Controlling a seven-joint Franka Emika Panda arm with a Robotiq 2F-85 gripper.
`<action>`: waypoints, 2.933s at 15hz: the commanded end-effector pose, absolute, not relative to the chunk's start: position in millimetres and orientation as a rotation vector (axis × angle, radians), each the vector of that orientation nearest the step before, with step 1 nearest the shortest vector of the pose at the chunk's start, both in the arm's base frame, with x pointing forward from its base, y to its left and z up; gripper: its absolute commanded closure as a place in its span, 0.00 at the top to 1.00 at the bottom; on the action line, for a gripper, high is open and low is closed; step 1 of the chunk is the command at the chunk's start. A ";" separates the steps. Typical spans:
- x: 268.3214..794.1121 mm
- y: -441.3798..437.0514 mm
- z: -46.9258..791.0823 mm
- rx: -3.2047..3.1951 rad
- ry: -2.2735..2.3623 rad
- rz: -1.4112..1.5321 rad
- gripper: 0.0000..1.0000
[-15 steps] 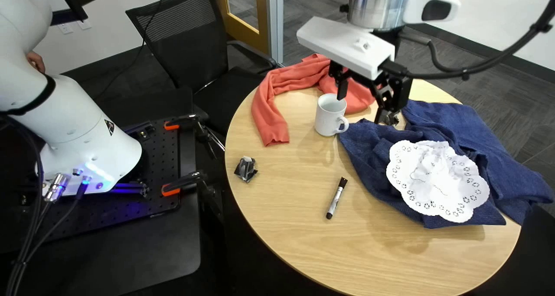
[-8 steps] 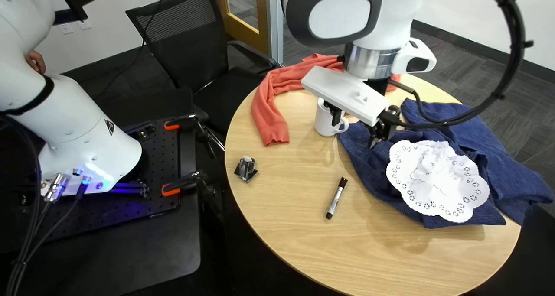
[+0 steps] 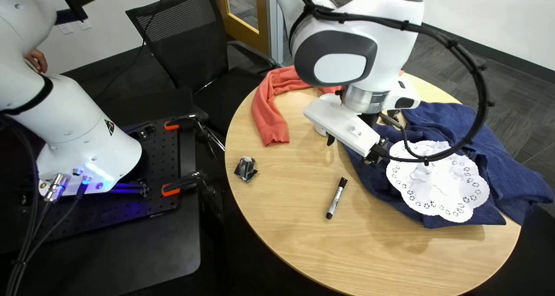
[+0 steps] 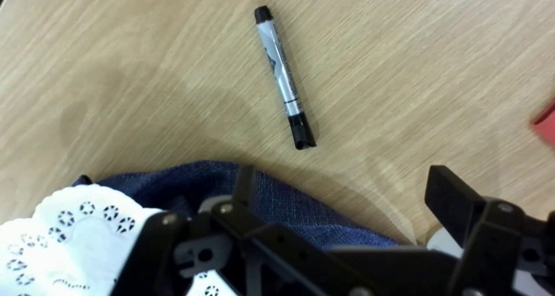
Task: Put the pen in the mug
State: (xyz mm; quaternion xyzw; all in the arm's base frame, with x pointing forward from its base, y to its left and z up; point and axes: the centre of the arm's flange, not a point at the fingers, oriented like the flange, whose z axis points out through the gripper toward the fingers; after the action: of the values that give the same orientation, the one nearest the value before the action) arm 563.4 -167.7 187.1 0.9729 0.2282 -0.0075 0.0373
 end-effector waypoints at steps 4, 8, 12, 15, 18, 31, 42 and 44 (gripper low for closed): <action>566.9 -180.7 160.2 2.999 0.677 -0.064 1.00; 569.8 -181.4 154.7 2.999 0.678 -0.068 1.00; 579.1 -188.1 137.5 2.995 0.722 -0.053 1.00; 582.1 -192.8 122.0 2.985 0.748 -0.061 1.00; 586.9 -199.4 104.8 2.973 0.757 -0.079 1.00; 596.0 -208.0 57.4 2.997 0.803 -0.121 1.00; 596.0 -205.5 51.7 3.004 0.803 -0.124 0.19; 595.5 -203.8 59.9 3.010 0.772 -0.123 0.04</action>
State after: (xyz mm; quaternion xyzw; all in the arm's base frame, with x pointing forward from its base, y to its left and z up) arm 591.0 -202.4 48.7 0.9665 0.2524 -0.0443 0.0167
